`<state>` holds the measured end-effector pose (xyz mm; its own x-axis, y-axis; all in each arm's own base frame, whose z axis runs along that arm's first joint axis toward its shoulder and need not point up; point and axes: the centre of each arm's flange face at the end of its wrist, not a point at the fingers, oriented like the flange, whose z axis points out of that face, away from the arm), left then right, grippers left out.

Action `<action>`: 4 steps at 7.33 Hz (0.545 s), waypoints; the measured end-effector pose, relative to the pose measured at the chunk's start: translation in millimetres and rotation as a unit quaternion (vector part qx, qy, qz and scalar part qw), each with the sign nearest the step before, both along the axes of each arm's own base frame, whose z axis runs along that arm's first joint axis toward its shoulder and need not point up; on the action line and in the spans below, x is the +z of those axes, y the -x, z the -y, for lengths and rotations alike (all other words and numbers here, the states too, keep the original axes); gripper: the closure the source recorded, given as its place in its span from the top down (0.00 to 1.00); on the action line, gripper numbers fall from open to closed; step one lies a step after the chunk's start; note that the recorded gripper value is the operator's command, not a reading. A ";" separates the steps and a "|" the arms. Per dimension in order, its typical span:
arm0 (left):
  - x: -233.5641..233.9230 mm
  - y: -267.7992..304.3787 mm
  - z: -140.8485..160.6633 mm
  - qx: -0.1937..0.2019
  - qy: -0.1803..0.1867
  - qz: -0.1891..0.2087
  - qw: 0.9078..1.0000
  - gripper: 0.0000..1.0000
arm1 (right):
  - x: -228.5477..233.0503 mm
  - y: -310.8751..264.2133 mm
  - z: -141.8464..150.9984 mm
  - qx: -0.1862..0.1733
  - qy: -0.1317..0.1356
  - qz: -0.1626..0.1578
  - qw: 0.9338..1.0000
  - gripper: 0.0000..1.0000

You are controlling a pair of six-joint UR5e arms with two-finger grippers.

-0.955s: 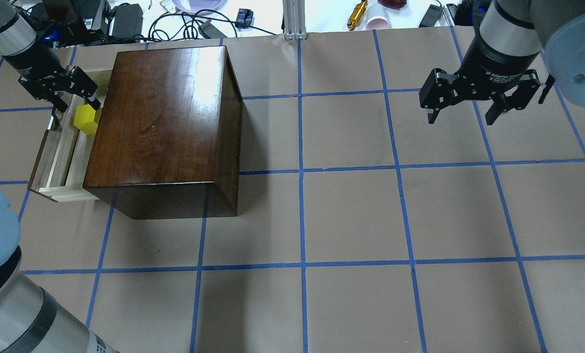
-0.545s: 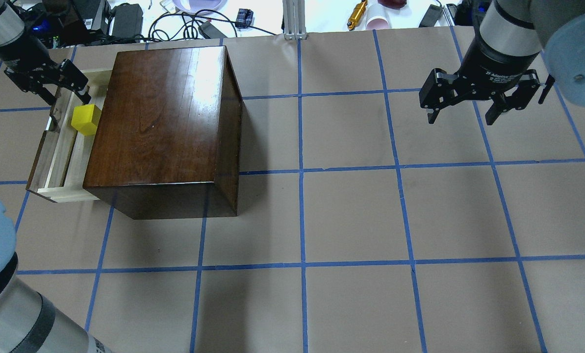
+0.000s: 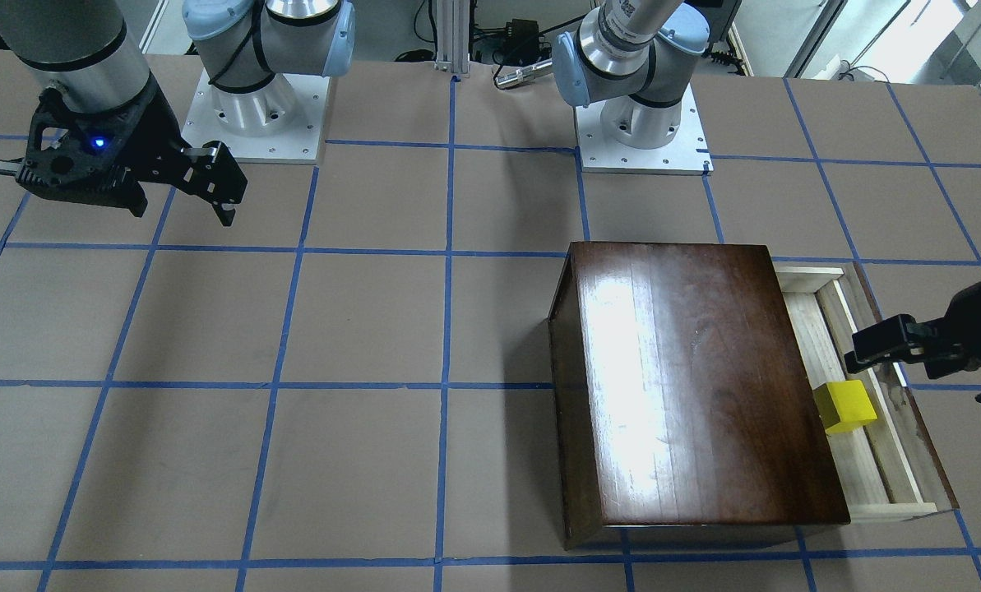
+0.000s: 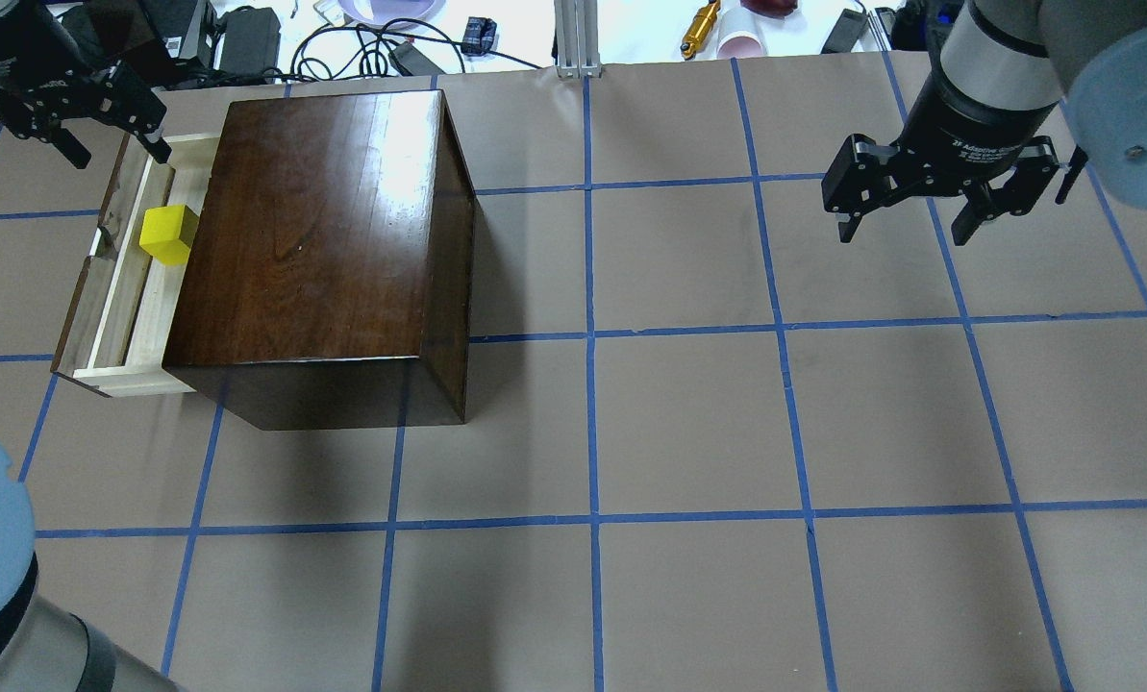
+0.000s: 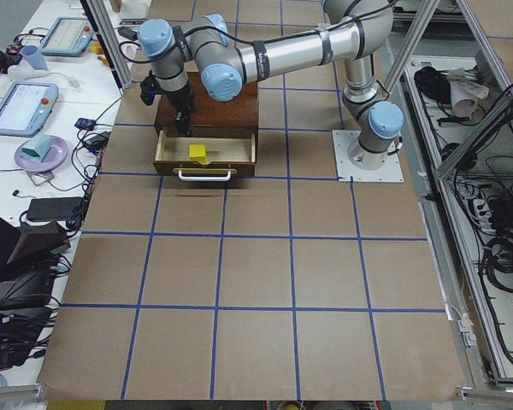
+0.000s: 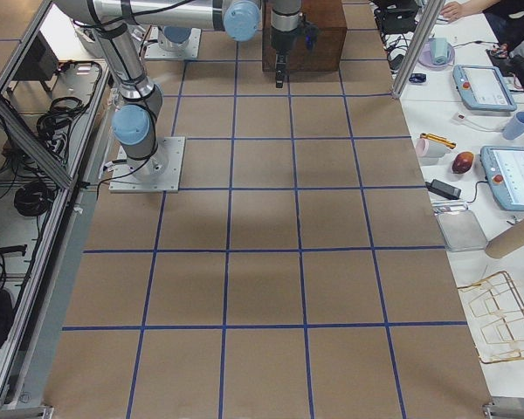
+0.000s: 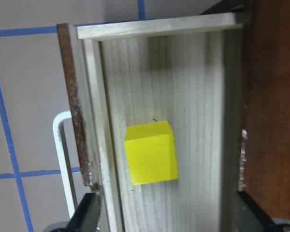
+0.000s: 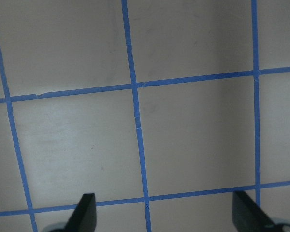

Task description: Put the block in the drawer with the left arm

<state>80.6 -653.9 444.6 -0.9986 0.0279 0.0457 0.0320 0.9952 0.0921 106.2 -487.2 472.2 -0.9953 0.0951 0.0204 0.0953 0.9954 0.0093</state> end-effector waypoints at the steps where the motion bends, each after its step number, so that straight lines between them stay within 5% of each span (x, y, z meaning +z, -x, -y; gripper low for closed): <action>1: 9.5 33.1 -3.7 0.007 0.001 0.009 1.000 1.00 | 0.0 0.1 0.0 0.000 0.000 0.000 1.000 1.00; 4: 14.7 133.4 -28.6 0.019 -0.004 0.022 1.000 1.00 | -0.2 -0.1 -0.1 0.000 0.000 0.000 1.000 1.00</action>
<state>-52.8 -625.3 459.3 -0.9999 -0.0105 0.0014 -0.0103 0.9948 0.1014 106.3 -487.2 472.0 -0.9953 0.0950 0.0200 0.0952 0.9954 0.0096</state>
